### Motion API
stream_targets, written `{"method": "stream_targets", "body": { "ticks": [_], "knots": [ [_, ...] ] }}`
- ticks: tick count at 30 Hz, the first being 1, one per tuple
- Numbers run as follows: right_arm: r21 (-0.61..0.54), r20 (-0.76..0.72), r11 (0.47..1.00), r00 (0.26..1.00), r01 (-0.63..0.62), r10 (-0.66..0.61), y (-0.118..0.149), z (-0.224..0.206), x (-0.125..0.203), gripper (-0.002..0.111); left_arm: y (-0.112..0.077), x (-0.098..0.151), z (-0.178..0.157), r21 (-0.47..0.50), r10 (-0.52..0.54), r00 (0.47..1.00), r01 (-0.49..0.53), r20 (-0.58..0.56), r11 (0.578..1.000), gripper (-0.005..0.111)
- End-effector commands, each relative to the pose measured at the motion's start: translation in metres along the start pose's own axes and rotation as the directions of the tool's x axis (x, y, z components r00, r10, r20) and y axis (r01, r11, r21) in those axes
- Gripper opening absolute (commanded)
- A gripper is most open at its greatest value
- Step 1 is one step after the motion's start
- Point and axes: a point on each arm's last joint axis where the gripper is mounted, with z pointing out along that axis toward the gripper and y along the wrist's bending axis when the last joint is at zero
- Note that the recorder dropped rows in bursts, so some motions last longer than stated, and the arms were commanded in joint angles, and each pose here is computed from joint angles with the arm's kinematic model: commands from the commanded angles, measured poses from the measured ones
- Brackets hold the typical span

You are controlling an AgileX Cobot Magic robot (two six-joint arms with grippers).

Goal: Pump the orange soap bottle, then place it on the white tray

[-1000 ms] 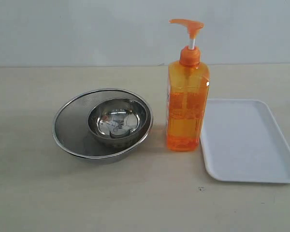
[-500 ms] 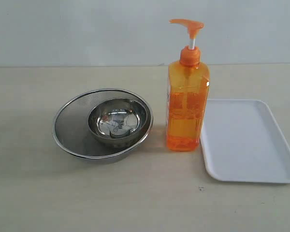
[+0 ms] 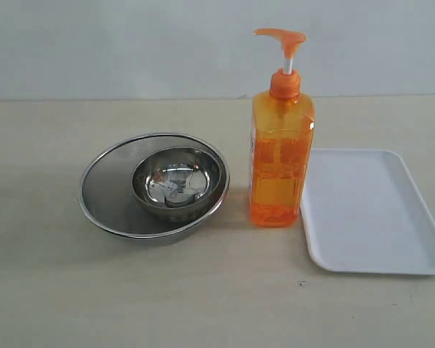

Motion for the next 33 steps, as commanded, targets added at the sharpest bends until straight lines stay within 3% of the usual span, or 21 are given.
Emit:
{"method": "stream_targets", "body": {
  "ticks": [1,15,21,30,33],
  "knots": [
    [-0.006,-0.034,0.996,0.995,0.091,-0.091,0.003,0.003,-0.014,0.000,0.000,-0.002,-0.001,-0.003,0.002,1.000,-0.002,0.012,1.000,0.005],
    [-0.031,-0.136,0.979,0.970,0.199,-0.202,0.010,0.037,-0.051,0.002,0.000,-0.002,-0.001,-0.003,0.002,1.000,-0.002,0.012,1.000,0.005],
    [-0.035,-0.143,0.975,0.965,0.219,-0.221,0.013,0.052,-0.066,0.021,0.000,-0.002,-0.001,-0.003,0.002,1.000,-0.002,0.012,1.000,0.005],
    [-0.045,-0.184,0.966,0.948,0.256,-0.260,0.014,0.084,-0.076,0.069,0.000,-0.002,-0.001,-0.003,0.002,1.000,-0.002,0.012,1.000,0.005],
    [-0.051,-0.217,0.966,0.941,0.254,-0.259,0.013,0.095,-0.076,0.070,0.000,-0.002,-0.001,-0.003,0.002,1.000,-0.002,0.012,1.000,0.005]
  ]
}}
